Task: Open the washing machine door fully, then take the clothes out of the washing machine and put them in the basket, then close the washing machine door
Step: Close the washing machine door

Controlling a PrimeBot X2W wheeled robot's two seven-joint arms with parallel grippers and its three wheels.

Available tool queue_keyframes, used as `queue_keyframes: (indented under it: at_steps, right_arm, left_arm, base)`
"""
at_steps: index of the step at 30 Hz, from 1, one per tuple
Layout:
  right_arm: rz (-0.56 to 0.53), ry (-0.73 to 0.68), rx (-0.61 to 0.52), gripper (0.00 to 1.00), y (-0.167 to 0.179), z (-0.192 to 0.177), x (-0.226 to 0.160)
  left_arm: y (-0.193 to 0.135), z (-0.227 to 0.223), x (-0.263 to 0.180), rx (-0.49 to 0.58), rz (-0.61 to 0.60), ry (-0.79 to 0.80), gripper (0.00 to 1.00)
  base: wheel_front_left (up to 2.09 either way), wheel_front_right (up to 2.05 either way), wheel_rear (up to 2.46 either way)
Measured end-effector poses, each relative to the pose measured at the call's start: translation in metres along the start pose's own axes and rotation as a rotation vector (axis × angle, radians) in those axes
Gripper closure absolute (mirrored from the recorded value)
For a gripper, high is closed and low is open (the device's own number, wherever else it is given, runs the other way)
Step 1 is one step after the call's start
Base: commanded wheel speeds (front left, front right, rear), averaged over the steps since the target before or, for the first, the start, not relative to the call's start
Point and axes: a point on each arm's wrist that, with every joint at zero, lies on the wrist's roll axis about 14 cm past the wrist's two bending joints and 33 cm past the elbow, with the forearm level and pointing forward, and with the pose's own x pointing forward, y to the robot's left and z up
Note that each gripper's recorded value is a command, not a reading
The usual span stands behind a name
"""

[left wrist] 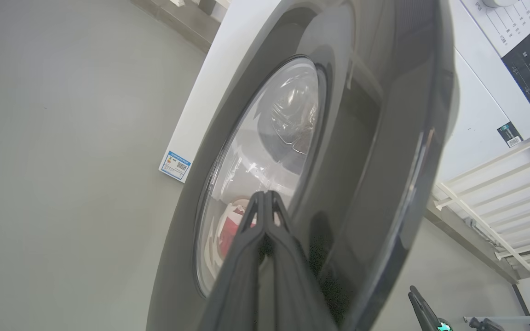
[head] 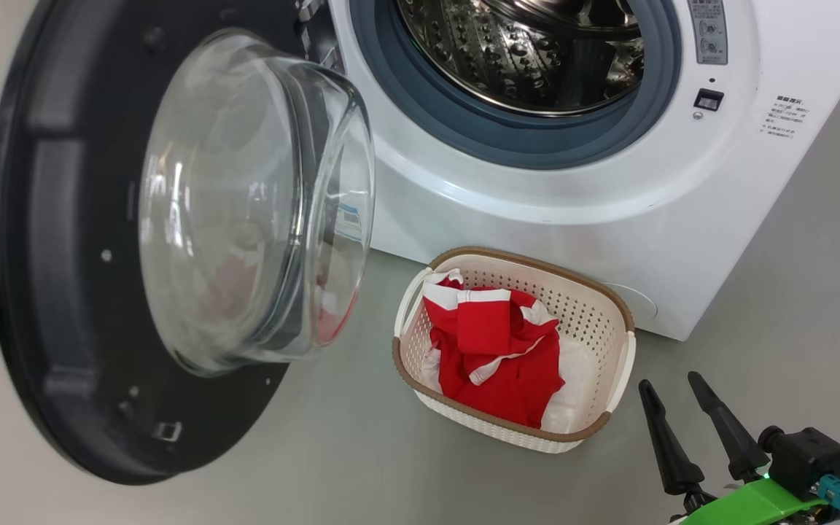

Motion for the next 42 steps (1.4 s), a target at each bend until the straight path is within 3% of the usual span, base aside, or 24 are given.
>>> queue_keyframes:
  at_steps: [13,27,34,40,42]
  right_arm:
    - [-0.010,-0.005,0.002,0.00,-0.003,0.001,-0.001]
    - [-0.008,-0.013,-0.002,0.00,-0.002,0.004,-0.002]
    - [0.007,-0.024,-0.011,0.00,0.005,0.009,-0.004]
    - [0.041,-0.035,-0.021,0.00,0.018,0.013,-0.005]
    - [0.051,-0.038,-0.024,0.00,0.021,0.015,-0.005]
  left_arm:
    - [-0.042,-0.015,0.011,0.023,-0.139,0.026,1.00]
    - [-0.054,-0.021,0.016,0.036,-0.174,0.000,1.00]
    - [-0.047,-0.018,0.013,0.036,-0.153,-0.062,1.00]
    - [-0.016,-0.027,0.001,-0.003,-0.071,-0.120,1.00]
    - [-0.005,-0.030,-0.004,-0.011,-0.040,-0.143,0.85]
  base:
    - [0.00,0.00,0.00]
    - [0.00,0.00,0.00]
    - [0.00,0.00,0.00]
    - [0.00,0.00,0.00]
    - [0.00,0.00,0.00]
